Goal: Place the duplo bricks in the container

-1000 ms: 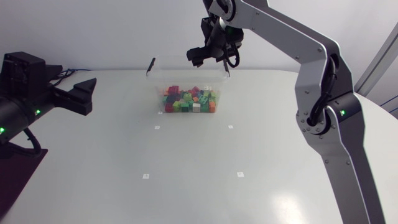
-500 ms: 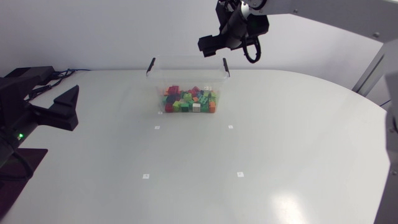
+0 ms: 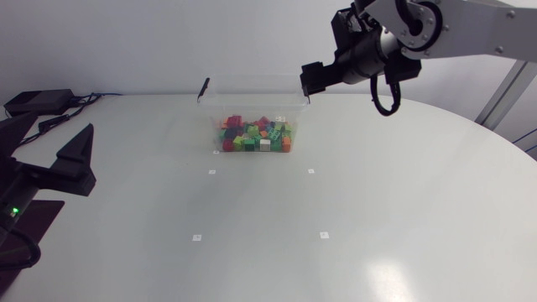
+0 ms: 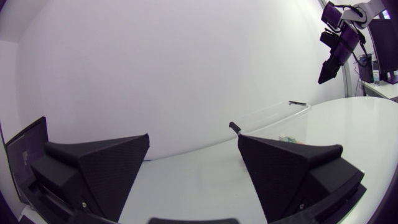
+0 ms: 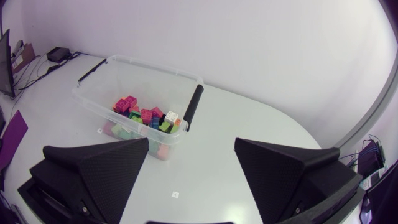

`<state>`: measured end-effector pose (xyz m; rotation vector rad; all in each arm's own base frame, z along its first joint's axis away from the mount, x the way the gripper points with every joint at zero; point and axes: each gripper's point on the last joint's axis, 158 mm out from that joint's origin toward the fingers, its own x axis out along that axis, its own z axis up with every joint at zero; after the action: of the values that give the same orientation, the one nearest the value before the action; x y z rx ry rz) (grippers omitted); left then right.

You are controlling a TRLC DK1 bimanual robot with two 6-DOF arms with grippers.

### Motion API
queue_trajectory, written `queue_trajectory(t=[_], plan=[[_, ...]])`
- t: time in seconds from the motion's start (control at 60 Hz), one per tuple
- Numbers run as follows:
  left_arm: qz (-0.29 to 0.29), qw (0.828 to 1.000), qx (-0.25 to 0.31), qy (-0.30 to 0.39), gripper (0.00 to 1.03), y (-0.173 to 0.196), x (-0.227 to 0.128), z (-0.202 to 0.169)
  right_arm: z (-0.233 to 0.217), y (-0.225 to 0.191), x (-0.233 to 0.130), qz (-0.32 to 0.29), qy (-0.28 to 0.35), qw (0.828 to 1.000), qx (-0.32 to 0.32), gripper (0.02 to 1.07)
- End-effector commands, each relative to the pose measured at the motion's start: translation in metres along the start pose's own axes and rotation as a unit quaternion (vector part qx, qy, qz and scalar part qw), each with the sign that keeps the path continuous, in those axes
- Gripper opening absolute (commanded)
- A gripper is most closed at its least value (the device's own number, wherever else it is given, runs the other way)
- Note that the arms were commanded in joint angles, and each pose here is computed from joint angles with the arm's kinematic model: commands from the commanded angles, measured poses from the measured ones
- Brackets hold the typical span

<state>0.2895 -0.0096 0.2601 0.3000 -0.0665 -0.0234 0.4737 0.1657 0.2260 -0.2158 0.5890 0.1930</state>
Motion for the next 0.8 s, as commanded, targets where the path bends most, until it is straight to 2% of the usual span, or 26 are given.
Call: queue_trajectory(t=[0.0,0.783], plan=[[0.006,1.000,-0.019,0.000,0.99,0.000,-0.003,-0.008,-0.008,-0.011,-0.011,-0.013,-0.010,1.000,-0.010,1.02],[0.030,0.998,-0.037,-0.028,0.99,0.003,-0.024,-0.024,-0.083,-0.090,-0.090,-0.103,-0.094,0.990,0.016,1.02]])
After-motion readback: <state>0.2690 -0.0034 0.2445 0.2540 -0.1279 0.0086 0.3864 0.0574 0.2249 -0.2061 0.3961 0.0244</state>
